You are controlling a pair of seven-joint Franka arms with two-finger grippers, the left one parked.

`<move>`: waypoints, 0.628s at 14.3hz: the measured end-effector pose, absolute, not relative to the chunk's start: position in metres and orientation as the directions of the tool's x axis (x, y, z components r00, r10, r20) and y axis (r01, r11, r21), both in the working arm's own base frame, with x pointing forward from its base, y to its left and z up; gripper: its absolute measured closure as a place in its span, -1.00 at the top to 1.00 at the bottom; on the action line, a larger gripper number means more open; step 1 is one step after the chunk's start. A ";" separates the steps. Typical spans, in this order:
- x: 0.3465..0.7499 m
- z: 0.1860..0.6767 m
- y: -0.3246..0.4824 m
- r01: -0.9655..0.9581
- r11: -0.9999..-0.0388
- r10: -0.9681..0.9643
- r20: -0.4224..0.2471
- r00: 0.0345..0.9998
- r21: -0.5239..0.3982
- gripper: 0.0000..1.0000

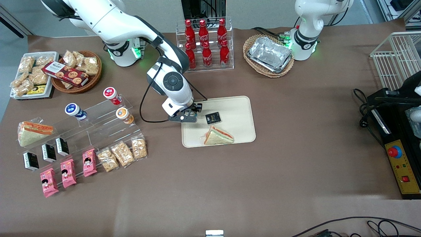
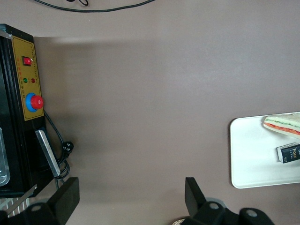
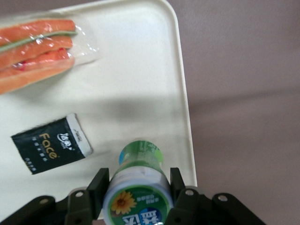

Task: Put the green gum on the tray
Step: 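Lower the gum jar onto the tray and open the right gripper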

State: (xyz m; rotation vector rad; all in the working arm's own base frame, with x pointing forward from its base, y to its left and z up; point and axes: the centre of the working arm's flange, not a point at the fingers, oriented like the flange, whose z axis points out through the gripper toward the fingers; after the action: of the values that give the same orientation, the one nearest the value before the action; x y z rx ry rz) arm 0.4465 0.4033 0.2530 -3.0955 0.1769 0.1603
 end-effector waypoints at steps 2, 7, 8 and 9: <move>0.443 0.246 0.402 -0.115 -0.993 -0.111 -0.110 0.988 -0.031 0.16; 0.442 0.226 0.403 -0.123 -0.991 -0.116 -0.121 0.986 -0.050 0.50; 0.442 0.223 0.403 -0.125 -0.991 -0.118 -0.122 0.985 -0.054 0.71; 0.442 0.221 0.403 -0.126 -0.991 -0.119 -0.124 0.985 -0.054 0.88</move>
State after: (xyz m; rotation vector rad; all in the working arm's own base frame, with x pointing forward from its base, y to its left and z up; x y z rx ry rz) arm 0.4419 0.4033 0.2213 -3.0680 0.1894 0.1860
